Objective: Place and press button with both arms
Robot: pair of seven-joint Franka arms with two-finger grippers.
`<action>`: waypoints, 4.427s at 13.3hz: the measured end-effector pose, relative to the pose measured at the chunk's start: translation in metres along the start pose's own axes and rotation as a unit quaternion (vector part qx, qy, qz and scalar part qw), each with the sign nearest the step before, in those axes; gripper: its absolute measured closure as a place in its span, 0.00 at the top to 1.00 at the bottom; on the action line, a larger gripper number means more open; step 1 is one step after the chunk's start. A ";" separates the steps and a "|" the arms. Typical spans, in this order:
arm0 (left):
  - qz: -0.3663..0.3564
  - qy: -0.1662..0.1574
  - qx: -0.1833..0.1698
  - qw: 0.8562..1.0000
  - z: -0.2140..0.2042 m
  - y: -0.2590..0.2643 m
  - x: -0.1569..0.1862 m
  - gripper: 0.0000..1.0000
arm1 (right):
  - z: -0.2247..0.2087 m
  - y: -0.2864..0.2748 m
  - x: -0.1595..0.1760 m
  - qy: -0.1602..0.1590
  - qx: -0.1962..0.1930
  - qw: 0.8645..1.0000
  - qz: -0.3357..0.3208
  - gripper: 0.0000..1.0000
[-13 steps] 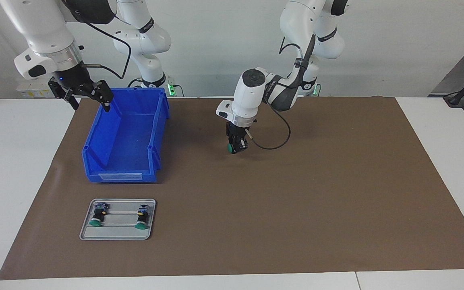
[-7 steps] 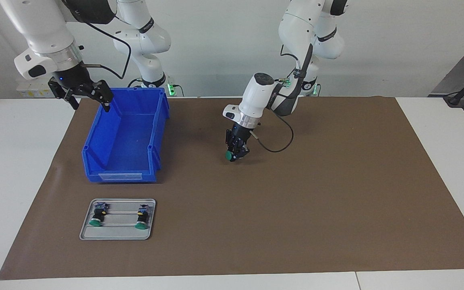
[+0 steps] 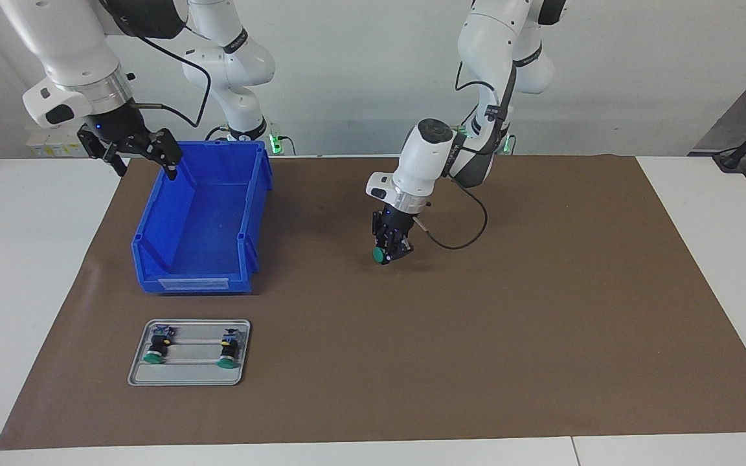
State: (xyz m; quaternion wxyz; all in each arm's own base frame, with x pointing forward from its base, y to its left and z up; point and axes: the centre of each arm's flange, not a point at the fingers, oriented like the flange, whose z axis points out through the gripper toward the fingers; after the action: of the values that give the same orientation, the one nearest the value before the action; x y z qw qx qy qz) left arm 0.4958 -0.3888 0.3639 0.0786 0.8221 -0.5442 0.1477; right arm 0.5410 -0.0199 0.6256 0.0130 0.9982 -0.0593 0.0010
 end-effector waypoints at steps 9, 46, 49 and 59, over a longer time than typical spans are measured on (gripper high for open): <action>0.040 -0.043 -0.137 0.989 -0.047 -0.099 -0.082 0.34 | 0.000 0.000 0.000 0.000 0.000 1.000 0.000 1.00; 0.129 0.465 -0.164 0.860 0.038 0.022 -0.265 0.34 | 0.000 0.000 0.000 0.000 0.000 1.000 0.000 1.00; 0.121 0.476 -0.163 0.855 0.041 0.025 -0.265 0.34 | 0.000 0.000 0.000 0.000 0.000 1.000 0.000 1.00; 0.088 0.503 -0.137 0.849 0.058 0.046 -0.243 0.34 | 0.000 0.000 0.000 0.000 0.000 1.000 0.000 1.00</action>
State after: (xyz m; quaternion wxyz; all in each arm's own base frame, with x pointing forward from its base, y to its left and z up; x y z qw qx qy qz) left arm 0.3740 -0.2122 0.2283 0.4400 0.5648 -0.5154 0.4709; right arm 0.5410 -0.0199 0.6256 0.0130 0.9982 -0.0592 0.0010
